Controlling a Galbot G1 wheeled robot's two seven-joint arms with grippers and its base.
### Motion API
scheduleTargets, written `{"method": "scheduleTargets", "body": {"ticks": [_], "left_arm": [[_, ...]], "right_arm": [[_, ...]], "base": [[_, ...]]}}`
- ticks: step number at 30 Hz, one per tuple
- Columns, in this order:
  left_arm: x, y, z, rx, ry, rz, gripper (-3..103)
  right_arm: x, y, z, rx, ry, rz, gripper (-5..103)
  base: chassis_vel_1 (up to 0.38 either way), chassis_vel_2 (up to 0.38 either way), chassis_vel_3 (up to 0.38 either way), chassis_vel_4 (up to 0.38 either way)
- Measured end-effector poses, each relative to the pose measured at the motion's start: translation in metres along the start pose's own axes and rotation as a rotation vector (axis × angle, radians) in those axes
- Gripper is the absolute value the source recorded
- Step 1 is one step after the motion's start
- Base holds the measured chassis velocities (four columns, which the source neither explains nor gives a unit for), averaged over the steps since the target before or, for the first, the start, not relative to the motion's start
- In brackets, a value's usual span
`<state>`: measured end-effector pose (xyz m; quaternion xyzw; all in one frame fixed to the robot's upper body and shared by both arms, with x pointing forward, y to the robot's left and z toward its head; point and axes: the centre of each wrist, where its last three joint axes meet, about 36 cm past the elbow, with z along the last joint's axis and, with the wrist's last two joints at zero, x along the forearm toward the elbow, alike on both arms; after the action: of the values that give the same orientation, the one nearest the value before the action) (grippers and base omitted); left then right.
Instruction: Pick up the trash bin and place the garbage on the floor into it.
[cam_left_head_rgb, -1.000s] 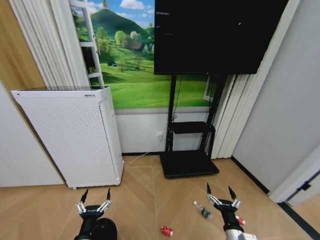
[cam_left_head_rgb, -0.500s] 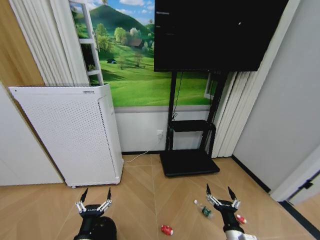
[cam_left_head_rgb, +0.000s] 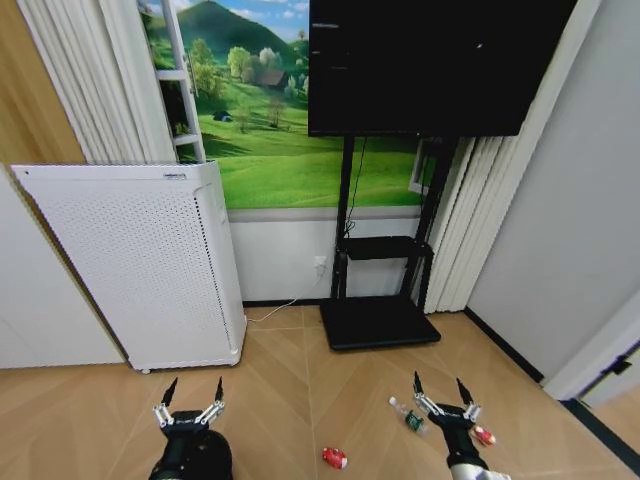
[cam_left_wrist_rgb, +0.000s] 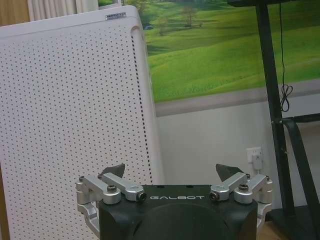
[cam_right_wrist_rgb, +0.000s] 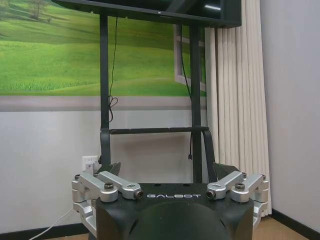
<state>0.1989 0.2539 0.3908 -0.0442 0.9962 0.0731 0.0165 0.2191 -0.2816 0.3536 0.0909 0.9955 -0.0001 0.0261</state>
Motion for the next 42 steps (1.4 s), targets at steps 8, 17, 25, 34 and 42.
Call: {"method": "scheduleTargets", "body": {"ticks": [8, 17, 25, 34, 42], "left_arm": [[-0.0003, 0.0007, 0.0025, 0.002, 0.004, -0.003, 99], [-0.0004, 0.0001, 0.0044, 0.005, 0.007, -0.005, 99], [-0.0004, -0.0006, 0.0054, 0.007, 0.01, -0.006, 99], [-0.0002, -0.0007, 0.0056, 0.008, 0.01, -0.006, 99], [0.0001, -0.0007, 0.0053, 0.008, 0.01, -0.006, 99]], "right_arm": [[0.0012, 0.0009, 0.0068, 0.002, 0.003, 0.011, 100], [0.0011, 0.0005, 0.007, 0.004, 0.003, 0.013, 100], [0.0011, 0.0003, 0.007, 0.005, 0.0, 0.014, 100], [0.0018, 0.0002, 0.0074, 0.006, -0.002, 0.015, 100], [0.0022, 0.001, 0.0081, 0.006, 0.0, 0.013, 100]], "base": [[0.0, 0.0, 0.0, 0.0], [0.0, 0.0, 0.0, 0.0], [0.0, 0.0, 0.0, 0.0], [0.0, 0.0, 0.0, 0.0], [0.0, 0.0, 0.0, 0.0]]}}
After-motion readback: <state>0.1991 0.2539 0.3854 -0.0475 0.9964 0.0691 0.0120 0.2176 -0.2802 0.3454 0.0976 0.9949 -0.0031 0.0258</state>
